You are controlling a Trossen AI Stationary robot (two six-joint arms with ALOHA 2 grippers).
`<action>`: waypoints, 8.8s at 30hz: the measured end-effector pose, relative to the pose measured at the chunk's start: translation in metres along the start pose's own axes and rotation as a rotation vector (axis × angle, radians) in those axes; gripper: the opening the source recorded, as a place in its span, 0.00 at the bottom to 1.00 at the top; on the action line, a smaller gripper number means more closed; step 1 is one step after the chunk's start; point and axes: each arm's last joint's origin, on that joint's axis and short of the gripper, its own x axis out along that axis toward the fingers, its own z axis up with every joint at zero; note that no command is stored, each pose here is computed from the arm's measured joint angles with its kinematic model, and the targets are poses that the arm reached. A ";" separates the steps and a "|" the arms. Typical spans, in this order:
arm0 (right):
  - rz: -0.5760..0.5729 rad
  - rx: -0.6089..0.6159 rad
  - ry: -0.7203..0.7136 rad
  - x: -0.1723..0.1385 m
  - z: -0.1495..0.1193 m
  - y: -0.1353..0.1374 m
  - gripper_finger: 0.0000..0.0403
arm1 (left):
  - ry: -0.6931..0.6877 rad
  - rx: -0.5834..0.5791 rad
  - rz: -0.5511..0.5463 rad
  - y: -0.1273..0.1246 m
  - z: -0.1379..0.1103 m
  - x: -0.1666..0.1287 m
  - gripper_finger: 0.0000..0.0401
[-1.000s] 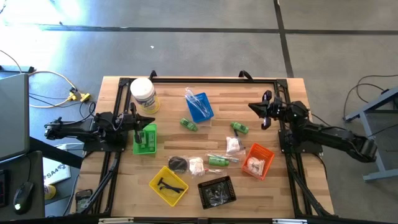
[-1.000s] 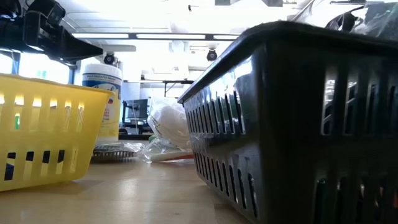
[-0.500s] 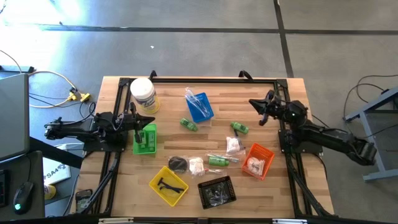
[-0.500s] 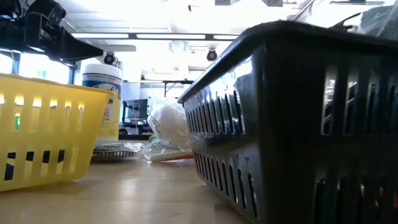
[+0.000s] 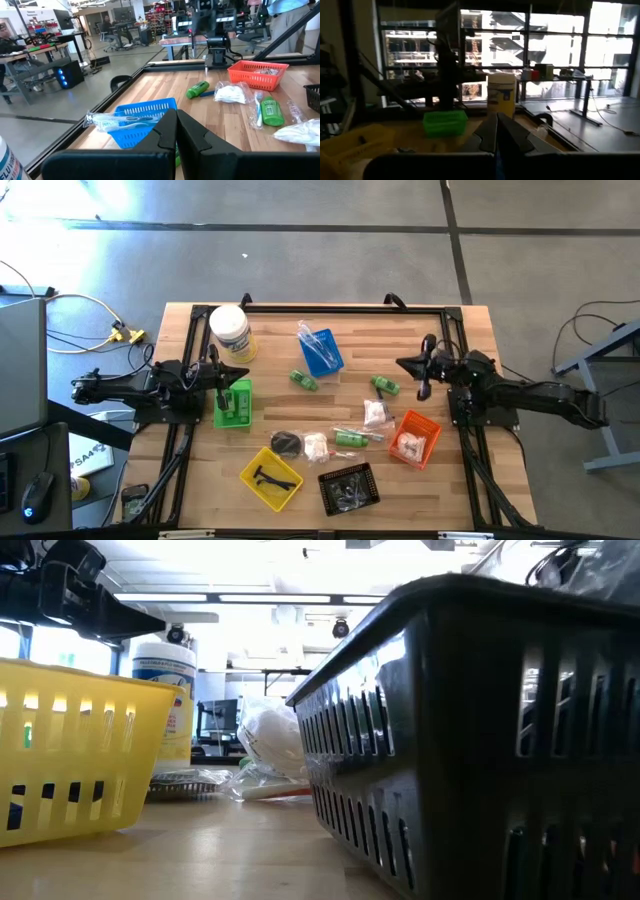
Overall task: Pick & Place Travel size toiletries
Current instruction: Put the white cotton pack into the orange bin, then put the green shampoo into the green bin
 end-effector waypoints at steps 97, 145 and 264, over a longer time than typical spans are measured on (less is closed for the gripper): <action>0.196 0.098 -0.024 -0.017 0.007 0.011 0.01 | 0.577 0.477 -0.714 -0.108 0.011 0.171 0.57; 0.181 0.141 -0.005 -0.017 0.005 0.011 0.01 | 0.634 0.585 -0.938 -0.151 0.006 0.219 0.02; 0.103 0.259 0.039 -0.015 0.001 0.016 0.01 | 0.396 0.048 -0.050 0.014 0.246 0.122 0.00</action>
